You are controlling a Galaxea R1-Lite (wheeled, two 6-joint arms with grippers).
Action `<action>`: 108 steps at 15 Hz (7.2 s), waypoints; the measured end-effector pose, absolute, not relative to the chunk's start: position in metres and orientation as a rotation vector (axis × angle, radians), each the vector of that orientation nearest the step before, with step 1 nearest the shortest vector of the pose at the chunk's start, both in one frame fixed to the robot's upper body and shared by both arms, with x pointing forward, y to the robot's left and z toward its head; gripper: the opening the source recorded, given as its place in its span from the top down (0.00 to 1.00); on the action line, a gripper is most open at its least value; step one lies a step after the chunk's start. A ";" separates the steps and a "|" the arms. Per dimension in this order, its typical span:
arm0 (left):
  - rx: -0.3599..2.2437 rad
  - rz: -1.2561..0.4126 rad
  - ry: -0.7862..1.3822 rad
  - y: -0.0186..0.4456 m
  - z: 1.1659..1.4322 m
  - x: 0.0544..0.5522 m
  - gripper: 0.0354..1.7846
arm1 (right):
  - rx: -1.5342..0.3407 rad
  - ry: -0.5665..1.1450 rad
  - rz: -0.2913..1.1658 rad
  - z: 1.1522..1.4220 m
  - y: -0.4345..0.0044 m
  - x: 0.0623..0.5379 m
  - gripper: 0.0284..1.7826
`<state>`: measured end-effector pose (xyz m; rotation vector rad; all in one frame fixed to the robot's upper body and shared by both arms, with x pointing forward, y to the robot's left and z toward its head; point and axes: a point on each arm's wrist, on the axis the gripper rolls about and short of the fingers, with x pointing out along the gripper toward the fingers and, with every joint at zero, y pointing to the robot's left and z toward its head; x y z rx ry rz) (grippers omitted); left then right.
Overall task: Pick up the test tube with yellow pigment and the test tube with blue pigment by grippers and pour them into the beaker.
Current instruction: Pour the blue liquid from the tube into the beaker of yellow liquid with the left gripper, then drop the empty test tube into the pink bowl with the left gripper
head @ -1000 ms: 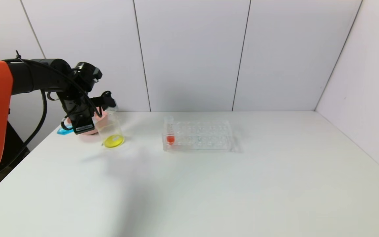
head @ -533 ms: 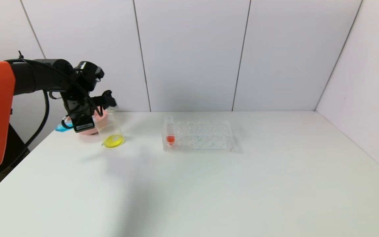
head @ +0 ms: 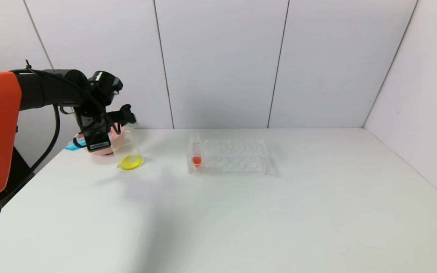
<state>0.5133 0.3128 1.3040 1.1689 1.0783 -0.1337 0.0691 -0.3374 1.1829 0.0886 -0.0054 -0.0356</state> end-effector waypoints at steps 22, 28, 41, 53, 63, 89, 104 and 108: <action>1.174 -0.134 1.070 0.310 1.307 0.512 0.74 | 0.089 -0.006 -0.035 1.183 -0.337 0.069 0.00; 1.239 -0.106 1.096 0.310 1.307 0.512 0.74 | 0.089 -0.005 -0.036 1.183 -0.337 0.069 0.00; 1.276 -0.142 1.090 0.307 1.307 0.512 0.74 | 0.090 -0.004 -0.036 1.183 -0.337 0.069 0.00; 1.289 -0.141 1.084 0.304 1.307 0.512 0.74 | 0.091 -0.004 -0.036 1.183 -0.337 0.069 0.00; 1.379 -0.139 1.112 0.305 1.306 0.513 0.74 | 0.091 -0.004 -0.037 1.183 -0.337 0.069 0.00; 1.519 -0.133 1.098 0.298 1.309 0.517 0.74 | 0.091 -0.004 -0.037 1.183 -0.337 0.069 0.00; 1.143 -0.107 0.924 0.295 1.324 0.511 0.74 | 0.092 -0.004 -0.036 1.183 -0.337 0.069 0.00; 0.616 -0.033 0.754 0.304 1.345 0.506 0.74 | 0.091 -0.004 -0.037 1.183 -0.337 0.069 0.00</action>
